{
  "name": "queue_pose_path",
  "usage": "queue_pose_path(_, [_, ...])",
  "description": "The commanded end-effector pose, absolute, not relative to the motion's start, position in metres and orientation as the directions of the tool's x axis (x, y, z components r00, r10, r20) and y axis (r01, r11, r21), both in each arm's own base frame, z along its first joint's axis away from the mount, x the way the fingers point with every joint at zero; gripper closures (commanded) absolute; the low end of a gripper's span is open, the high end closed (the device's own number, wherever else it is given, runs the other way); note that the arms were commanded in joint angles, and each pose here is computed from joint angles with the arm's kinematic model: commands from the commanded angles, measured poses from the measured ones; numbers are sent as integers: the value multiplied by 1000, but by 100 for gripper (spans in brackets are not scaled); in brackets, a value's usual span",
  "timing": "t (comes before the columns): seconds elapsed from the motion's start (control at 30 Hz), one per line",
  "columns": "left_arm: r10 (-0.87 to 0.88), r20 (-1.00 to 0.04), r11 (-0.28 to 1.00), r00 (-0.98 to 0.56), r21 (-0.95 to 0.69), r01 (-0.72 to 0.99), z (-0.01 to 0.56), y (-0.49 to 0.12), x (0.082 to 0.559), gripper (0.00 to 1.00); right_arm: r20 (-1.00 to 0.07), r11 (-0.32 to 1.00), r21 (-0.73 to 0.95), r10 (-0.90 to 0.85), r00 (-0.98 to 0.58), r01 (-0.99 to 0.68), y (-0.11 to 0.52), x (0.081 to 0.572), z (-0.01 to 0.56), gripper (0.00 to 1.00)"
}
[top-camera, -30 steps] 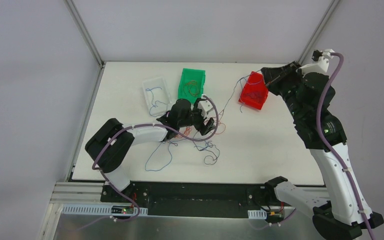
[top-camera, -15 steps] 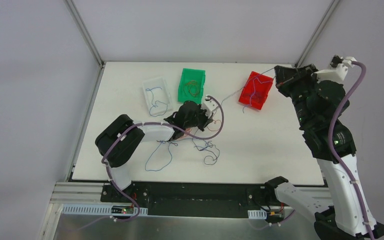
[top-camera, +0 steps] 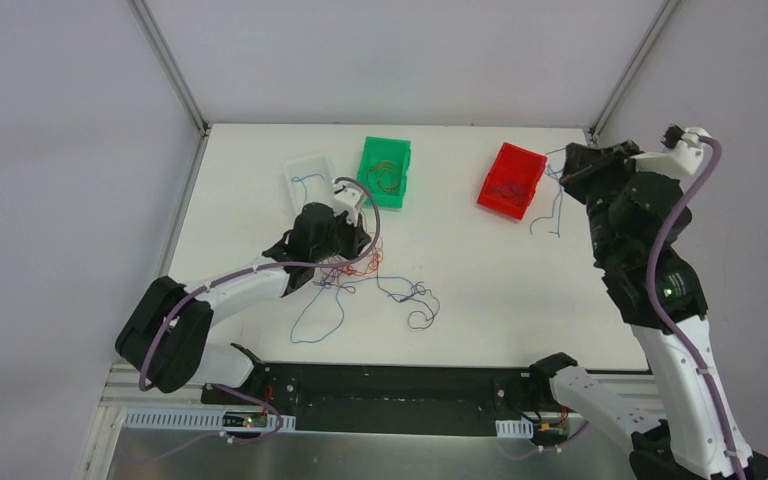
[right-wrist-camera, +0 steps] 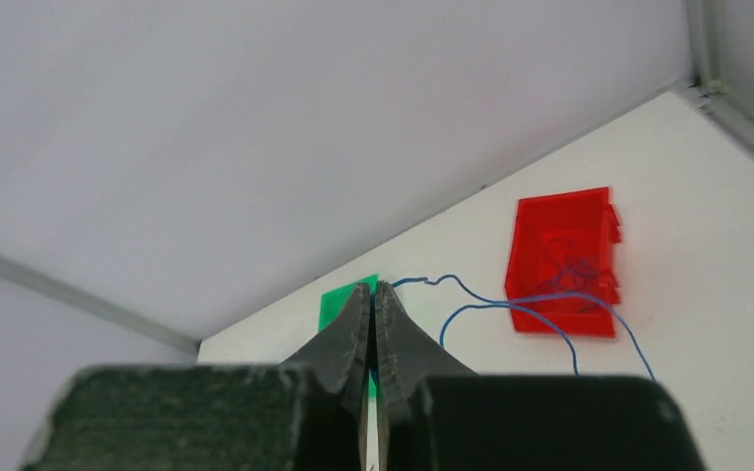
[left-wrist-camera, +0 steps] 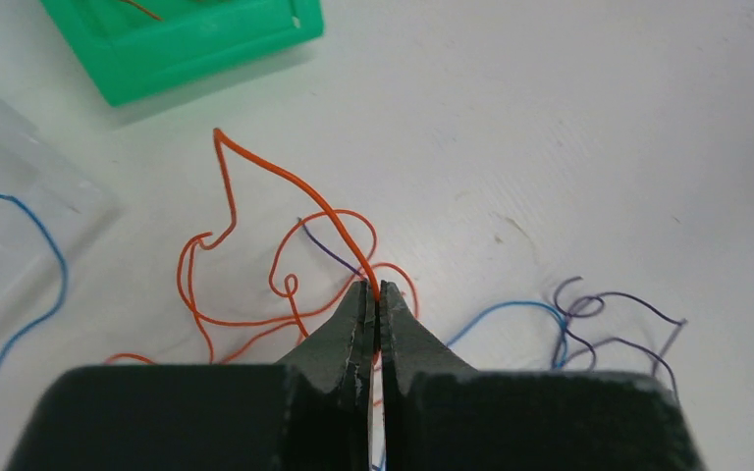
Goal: Untangle the cables
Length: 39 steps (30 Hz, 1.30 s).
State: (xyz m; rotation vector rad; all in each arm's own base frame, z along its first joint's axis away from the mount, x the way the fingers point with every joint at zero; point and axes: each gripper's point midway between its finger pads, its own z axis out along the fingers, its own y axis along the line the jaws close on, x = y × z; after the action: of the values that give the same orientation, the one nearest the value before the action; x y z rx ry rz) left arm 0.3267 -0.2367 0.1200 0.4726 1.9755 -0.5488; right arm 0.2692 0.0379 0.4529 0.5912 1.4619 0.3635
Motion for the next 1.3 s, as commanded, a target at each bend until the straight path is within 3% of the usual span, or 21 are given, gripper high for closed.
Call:
queue_pose_path(0.0, [23, -867, 712, -498, -335, 617, 129, -262, 288, 100, -830, 815, 558, 542, -135, -159, 111, 284, 456, 100])
queue_pose_path(0.23, [-5, -837, 766, -547, -355, 536, 124, -228, 248, 99, -776, 656, 629, 497, -388, -417, 202, 309, 444, 100])
queue_pose_path(0.47, [-78, -812, 891, -578, -317, 325, 121, -169, 226, 100, -752, 555, 657, 433, -497, -510, 297, 351, 425, 100])
queue_pose_path(0.83, [-241, -836, 952, -493, -301, 45, 132, -102, 214, 100, -730, 440, 683, 431, -531, -582, 420, 406, 408, 100])
queue_pose_path(1.27, [-237, -858, 959, -456, -283, 34, 141, -92, 211, 100, -736, 478, 677, 441, -514, -559, 482, 459, 362, 100])
